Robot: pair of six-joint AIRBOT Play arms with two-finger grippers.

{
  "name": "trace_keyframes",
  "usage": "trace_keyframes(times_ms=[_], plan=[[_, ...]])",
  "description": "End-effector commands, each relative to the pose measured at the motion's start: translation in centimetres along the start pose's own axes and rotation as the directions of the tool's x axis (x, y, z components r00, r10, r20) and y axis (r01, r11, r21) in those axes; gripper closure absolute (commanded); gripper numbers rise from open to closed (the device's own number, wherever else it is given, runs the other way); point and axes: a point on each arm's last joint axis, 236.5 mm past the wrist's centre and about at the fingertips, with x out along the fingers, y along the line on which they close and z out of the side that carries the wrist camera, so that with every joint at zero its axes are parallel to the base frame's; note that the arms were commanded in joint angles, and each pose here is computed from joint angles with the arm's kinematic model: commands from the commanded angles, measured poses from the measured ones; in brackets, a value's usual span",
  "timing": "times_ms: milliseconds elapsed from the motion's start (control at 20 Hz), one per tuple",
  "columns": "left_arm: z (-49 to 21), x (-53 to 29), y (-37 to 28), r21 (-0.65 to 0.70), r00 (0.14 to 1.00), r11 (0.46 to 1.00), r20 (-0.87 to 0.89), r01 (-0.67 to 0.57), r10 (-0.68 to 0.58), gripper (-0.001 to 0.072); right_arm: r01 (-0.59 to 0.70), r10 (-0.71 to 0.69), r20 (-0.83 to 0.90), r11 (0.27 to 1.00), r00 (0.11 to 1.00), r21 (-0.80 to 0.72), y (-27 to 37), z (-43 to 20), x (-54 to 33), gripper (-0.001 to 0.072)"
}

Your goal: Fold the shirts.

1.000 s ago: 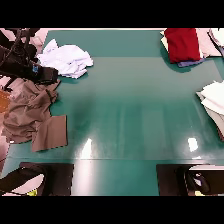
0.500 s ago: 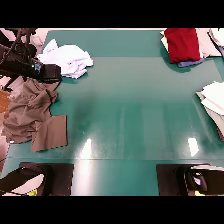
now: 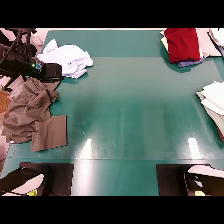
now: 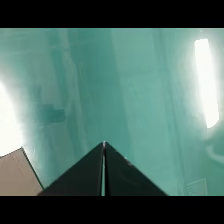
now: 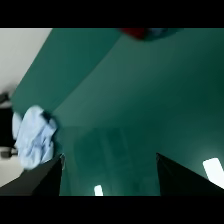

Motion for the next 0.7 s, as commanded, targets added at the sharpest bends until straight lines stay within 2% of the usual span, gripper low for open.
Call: trace_keyframes(times_ms=[0,50,150,300,350,400,450,650], plan=[[-0.1,0.0,0.0,0.0,1.0,1.0,-0.002,0.002,-0.002,0.0685,-0.324,0.269,-0.235,0.916,0.934,-0.236,14.8,-9.9,9.8,0.021],[-0.1,0.0,0.0,0.0,1.0,1.0,-0.002,0.002,-0.002,0.0685,-0.404,0.309,-0.326,0.87,0.893,-0.284,18.0,-14.0,12.0,0.03],[0.0,0.0,0.0,0.0,1.0,1.0,-0.001,0.002,-0.002,0.0685,-0.548,0.332,-0.521,0.764,0.787,-0.341,22.6,-23.5,14.9,0.0316],[0.0,0.0,0.0,0.0,1.0,1.0,0.001,0.002,-0.002,0.0685,-0.701,0.291,-0.745,0.64,0.6,-0.314,25.5,-36.1,15.9,0.0324],[0.0,0.0,0.0,0.0,1.0,1.0,0.001,0.002,-0.002,0.0685,-0.731,0.272,-0.789,0.613,0.551,-0.299,25.8,-39.2,15.9,0.0436],[0.0,0.0,0.0,-0.001,1.0,1.0,0.001,0.002,-0.002,0.0685,-0.751,0.256,-0.818,0.594,0.515,-0.287,26.0,-41.4,16.1,0.0588],[0.0,0.0,0.0,-0.001,1.0,1.0,0.001,0.002,-0.002,0.0685,-0.758,0.252,-0.83,0.591,0.498,-0.275,26.3,-42.8,16.5,0.0685],[0.0,0.0,0.0,0.0,1.0,1.0,0.001,0.002,-0.002,0.0685,-0.759,0.264,-0.827,0.594,0.496,-0.265,27.0,-44.4,17.7,0.0695]])
